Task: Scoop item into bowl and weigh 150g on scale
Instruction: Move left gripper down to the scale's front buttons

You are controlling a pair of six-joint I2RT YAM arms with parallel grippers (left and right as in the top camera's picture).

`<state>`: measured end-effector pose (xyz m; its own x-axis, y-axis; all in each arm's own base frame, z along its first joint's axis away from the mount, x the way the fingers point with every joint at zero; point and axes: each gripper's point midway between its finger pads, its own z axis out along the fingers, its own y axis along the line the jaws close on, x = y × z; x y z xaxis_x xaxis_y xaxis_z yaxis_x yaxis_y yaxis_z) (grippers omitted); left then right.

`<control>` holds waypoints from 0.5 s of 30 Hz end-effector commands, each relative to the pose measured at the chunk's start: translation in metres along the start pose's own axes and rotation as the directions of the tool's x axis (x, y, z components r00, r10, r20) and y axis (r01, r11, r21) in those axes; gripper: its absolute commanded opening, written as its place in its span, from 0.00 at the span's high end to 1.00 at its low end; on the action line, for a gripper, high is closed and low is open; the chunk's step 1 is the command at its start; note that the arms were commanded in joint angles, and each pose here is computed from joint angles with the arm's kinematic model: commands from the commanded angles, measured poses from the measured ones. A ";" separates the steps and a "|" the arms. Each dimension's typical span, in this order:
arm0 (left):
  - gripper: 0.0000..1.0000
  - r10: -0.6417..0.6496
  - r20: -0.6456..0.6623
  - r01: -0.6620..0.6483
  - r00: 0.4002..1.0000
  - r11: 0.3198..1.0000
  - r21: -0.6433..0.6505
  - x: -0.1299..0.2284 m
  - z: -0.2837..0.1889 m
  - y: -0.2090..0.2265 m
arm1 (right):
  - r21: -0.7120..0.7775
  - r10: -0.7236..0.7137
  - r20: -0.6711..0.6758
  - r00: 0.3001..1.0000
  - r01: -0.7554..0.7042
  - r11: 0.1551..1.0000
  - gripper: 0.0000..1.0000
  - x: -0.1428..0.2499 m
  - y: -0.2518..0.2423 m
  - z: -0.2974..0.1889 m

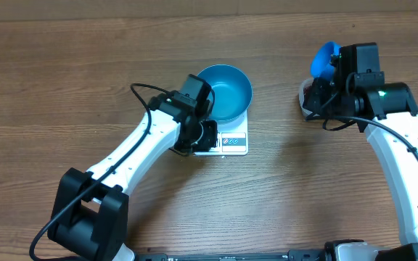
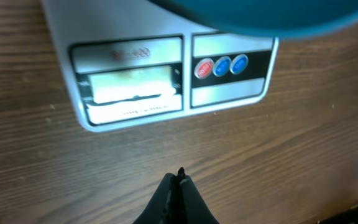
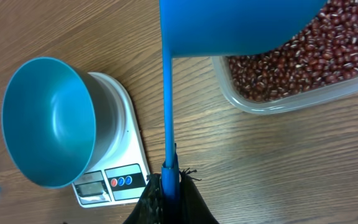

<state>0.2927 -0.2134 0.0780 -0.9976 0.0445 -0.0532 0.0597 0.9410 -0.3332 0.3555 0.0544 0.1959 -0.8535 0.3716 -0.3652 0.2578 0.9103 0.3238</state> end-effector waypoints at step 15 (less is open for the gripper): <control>0.96 0.668 -0.017 -0.654 0.744 0.723 -0.223 0.016 0.017 -0.020 | -0.005 -0.003 0.043 0.999 0.003 1.000 0.96 -0.012 0.002 -0.008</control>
<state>0.2718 -0.2493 0.0935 -0.7927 0.5308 -0.2997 0.5804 0.8075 -0.1051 0.3560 0.0532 0.1960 -0.8517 0.3740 -0.3671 0.2603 0.9099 0.3231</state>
